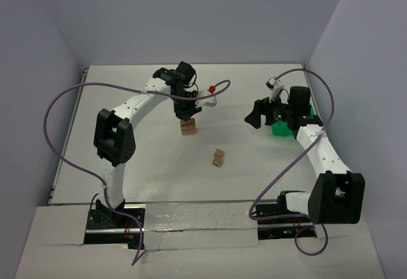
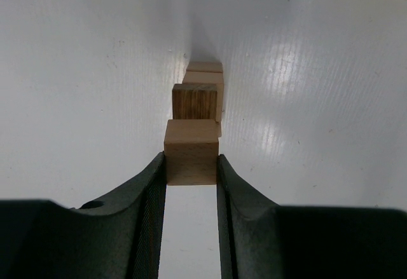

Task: Build the wood block tower

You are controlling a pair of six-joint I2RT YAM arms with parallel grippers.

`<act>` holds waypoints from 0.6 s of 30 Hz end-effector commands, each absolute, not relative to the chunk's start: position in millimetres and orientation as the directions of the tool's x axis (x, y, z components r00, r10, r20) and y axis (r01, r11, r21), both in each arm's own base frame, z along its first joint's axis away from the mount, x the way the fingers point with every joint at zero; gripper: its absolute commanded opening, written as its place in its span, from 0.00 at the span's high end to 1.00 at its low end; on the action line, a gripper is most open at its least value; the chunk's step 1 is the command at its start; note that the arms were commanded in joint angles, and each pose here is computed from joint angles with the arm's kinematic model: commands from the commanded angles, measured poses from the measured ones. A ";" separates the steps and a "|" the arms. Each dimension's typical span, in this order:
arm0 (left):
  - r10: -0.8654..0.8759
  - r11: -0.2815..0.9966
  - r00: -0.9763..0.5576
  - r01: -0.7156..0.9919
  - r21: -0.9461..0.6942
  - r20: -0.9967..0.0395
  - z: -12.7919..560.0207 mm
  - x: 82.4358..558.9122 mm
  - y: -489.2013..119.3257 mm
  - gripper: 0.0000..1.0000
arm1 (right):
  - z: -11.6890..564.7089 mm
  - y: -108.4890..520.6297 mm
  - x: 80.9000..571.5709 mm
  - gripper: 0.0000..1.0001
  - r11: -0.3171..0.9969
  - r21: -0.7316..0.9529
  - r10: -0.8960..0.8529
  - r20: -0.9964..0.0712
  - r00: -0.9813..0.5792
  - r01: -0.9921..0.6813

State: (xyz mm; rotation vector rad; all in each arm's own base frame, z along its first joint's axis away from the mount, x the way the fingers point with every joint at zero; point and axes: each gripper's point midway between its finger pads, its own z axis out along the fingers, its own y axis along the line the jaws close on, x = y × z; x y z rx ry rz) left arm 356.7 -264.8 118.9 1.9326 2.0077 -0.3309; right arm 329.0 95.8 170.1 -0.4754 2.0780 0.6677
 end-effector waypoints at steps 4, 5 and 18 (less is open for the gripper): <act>0.910 0.066 -0.023 0.994 0.091 -0.415 127.5 369.4 -270.2 0.73 | 173.8 97.3 333.4 0.07 0.776 0.276 -0.077 -0.851 -0.520 -0.567; 0.908 0.067 -0.023 0.994 0.091 -0.419 127.7 369.7 -271.0 0.72 | 173.3 97.0 333.1 0.07 0.776 0.278 -0.076 -0.850 -0.521 -0.566; 0.915 0.064 -0.029 0.995 0.074 -0.402 119.7 367.3 -269.2 0.63 | 175.1 97.7 334.3 0.07 0.774 0.281 -0.072 -0.852 -0.519 -0.567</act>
